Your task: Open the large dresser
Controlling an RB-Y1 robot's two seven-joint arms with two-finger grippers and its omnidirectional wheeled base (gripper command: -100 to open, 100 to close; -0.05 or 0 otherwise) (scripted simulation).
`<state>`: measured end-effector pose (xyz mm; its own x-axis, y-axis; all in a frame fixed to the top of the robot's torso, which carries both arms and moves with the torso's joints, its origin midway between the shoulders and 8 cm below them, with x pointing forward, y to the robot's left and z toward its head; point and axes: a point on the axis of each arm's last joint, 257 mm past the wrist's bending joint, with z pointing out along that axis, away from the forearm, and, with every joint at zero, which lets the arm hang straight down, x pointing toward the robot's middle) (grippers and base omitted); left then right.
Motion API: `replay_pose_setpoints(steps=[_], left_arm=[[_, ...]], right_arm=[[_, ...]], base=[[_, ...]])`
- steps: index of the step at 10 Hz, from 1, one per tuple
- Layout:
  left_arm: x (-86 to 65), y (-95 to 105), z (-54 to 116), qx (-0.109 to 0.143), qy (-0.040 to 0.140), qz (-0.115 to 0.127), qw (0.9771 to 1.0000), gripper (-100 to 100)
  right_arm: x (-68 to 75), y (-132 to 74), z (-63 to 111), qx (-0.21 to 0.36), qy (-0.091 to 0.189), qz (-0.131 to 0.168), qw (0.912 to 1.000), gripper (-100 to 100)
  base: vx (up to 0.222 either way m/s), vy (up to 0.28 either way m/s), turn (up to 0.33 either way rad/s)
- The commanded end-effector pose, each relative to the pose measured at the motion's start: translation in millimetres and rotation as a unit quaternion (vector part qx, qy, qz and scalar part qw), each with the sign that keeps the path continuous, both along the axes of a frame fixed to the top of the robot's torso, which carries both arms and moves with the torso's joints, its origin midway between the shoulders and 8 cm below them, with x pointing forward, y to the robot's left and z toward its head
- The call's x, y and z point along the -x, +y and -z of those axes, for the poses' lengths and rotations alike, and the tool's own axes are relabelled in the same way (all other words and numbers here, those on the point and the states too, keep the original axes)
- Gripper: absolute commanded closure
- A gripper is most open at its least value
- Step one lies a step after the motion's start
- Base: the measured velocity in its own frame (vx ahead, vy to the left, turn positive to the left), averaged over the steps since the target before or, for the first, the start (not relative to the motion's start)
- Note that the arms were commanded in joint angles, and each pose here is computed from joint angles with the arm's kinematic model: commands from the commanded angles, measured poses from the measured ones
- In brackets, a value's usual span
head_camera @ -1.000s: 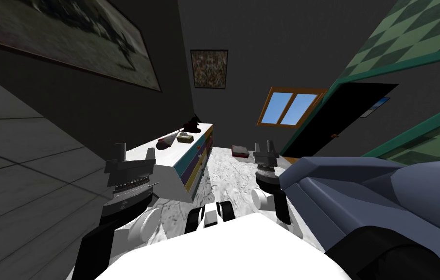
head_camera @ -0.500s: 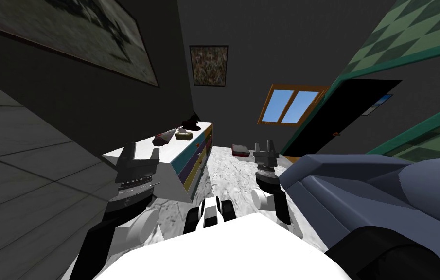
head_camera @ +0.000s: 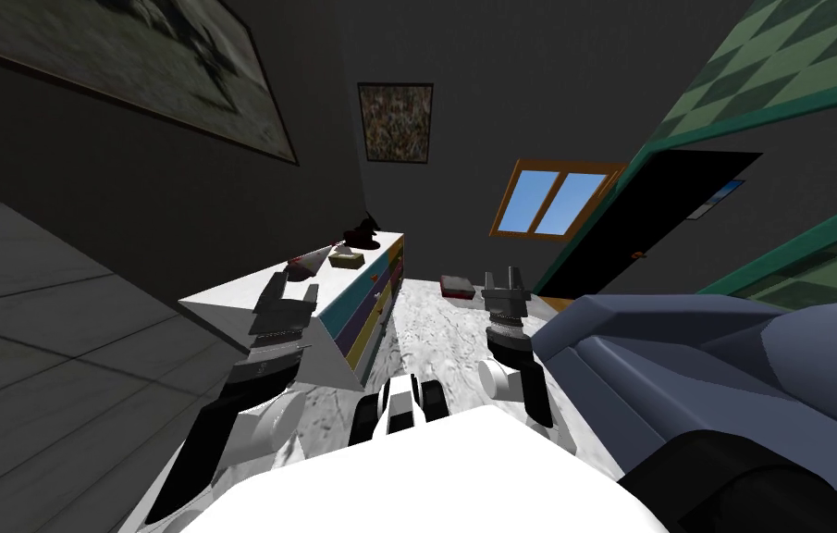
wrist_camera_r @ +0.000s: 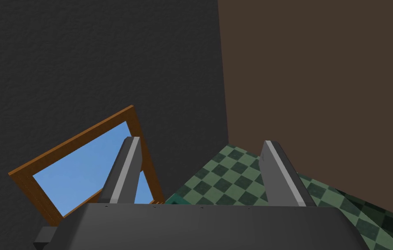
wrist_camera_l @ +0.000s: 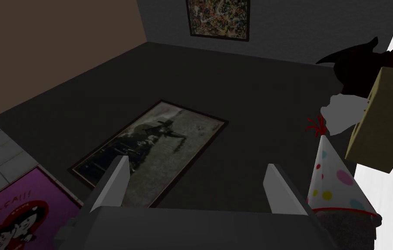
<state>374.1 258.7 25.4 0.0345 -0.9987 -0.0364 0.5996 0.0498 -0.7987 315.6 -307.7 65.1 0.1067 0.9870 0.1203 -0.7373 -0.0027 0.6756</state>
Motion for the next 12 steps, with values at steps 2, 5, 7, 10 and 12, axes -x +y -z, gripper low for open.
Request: replay_pose_setpoints(steps=[2,5,7,10,12], left_arm=[[-29.0,-2.8,28.0,0.011,0.056,0.016,0.9982,-100],[-44.8,-5.1,44.2,0.019,0.088,0.024,0.9956,-100],[-60.0,-8.0,60.5,0.028,0.119,0.033,0.9919,-100],[-75.8,-11.3,80.6,0.037,0.158,0.041,0.986,-100],[-90.3,-15.0,99.5,0.047,0.192,0.049,0.9791,-100]], right_arm=[[0.0,0.0,0.0,0.0,0.0,0.0,1.0,0],[0.0,0.0,0.0,0.0,0.0,0.0,1.0,0],[0.0,0.0,0.0,0.0,0.0,0.0,1.0,0],[0.0,0.0,0.0,0.0,0.0,0.0,1.0,0],[0.0,0.0,0.0,0.0,0.0,0.0,1.0,0]], base=[[0.062,0.007,-0.026],[0.05,0.001,-0.014],[0.056,-0.002,-0.031],[0.065,0.003,-0.016],[0.068,0.002,-0.028]])
